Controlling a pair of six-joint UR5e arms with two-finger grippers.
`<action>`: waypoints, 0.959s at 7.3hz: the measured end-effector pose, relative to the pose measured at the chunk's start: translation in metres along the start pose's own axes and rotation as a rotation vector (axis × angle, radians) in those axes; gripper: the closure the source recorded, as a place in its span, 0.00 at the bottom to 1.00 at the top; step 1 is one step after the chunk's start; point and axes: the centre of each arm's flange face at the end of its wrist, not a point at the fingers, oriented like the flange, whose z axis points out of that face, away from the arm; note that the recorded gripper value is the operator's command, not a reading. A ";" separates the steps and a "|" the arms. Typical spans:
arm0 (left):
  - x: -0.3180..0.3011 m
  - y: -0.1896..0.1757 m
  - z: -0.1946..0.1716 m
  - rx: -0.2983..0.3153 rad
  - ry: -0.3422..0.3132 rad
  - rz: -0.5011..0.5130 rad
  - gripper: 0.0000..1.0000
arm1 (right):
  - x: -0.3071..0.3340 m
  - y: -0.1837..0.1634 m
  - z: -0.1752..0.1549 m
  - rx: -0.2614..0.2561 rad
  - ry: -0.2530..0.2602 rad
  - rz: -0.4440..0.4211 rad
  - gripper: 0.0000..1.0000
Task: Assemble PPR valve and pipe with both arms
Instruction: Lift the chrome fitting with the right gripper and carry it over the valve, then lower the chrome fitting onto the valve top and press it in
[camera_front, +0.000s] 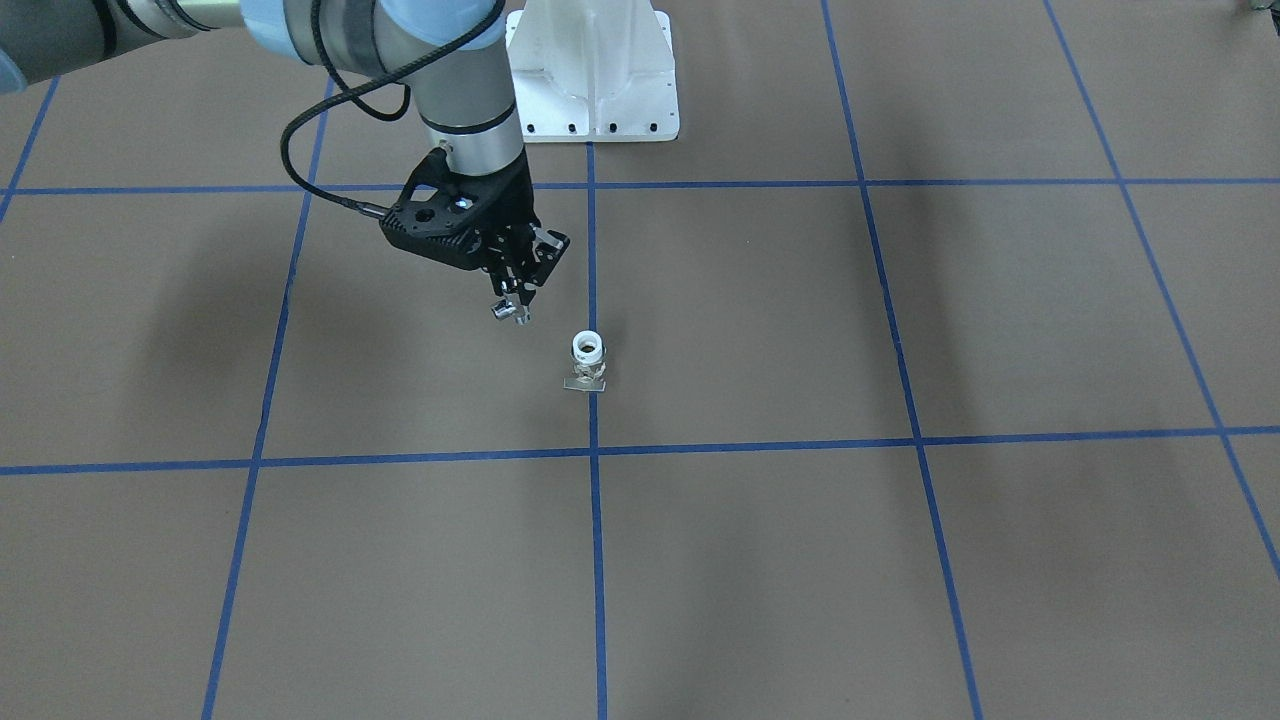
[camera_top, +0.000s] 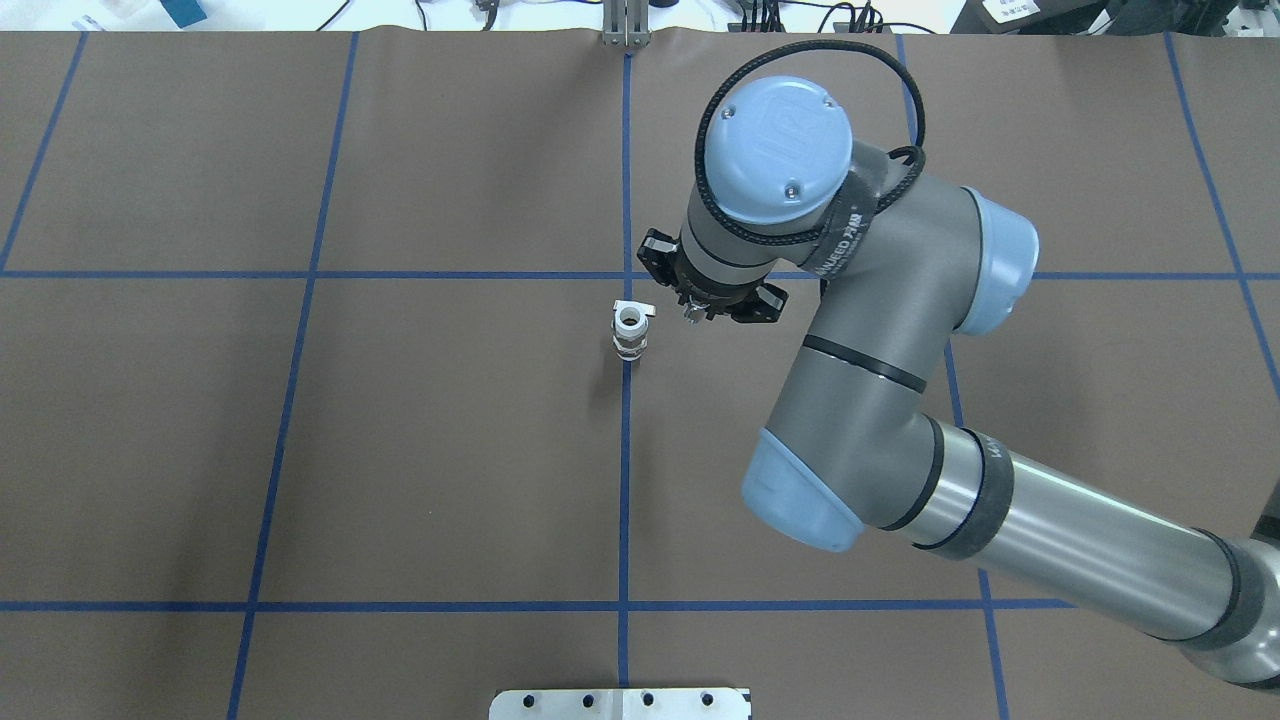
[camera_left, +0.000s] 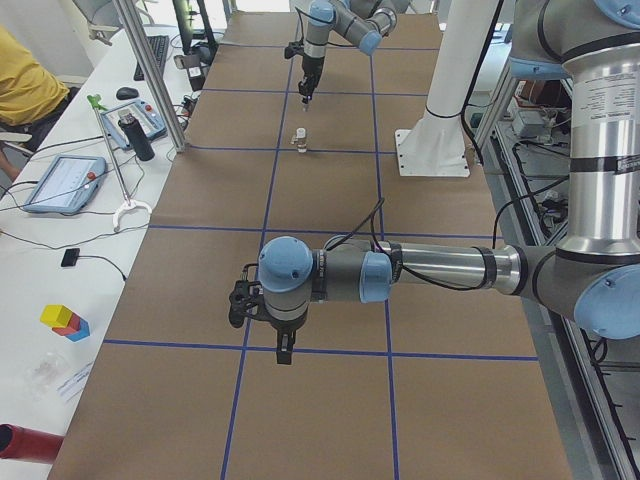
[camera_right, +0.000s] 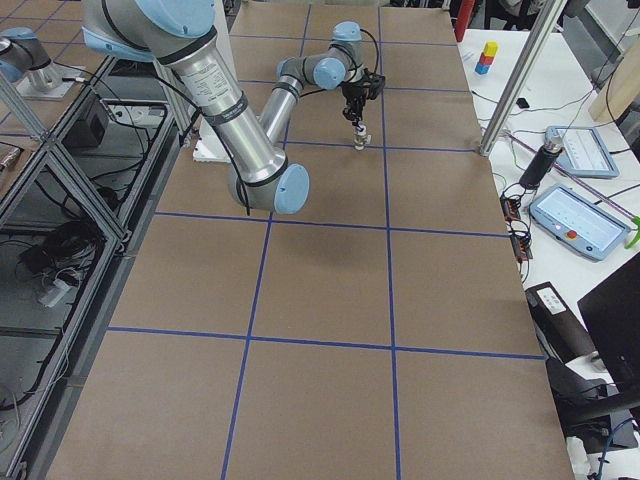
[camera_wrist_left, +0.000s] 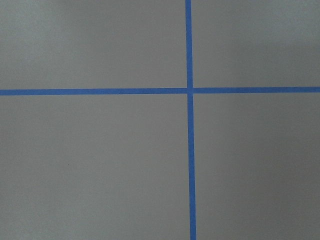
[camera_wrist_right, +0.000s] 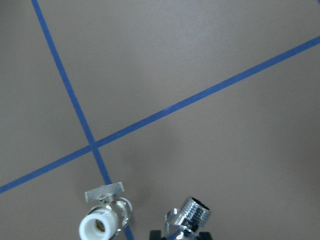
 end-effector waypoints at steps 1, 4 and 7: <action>0.000 0.000 0.000 0.001 0.000 0.001 0.00 | -0.011 0.007 0.002 -0.006 0.007 -0.001 1.00; 0.001 0.000 -0.001 0.002 0.000 0.003 0.00 | -0.058 0.013 0.015 -0.009 0.059 0.006 1.00; 0.002 0.000 -0.001 0.003 0.000 0.004 0.00 | -0.074 0.011 0.027 -0.011 0.094 0.004 1.00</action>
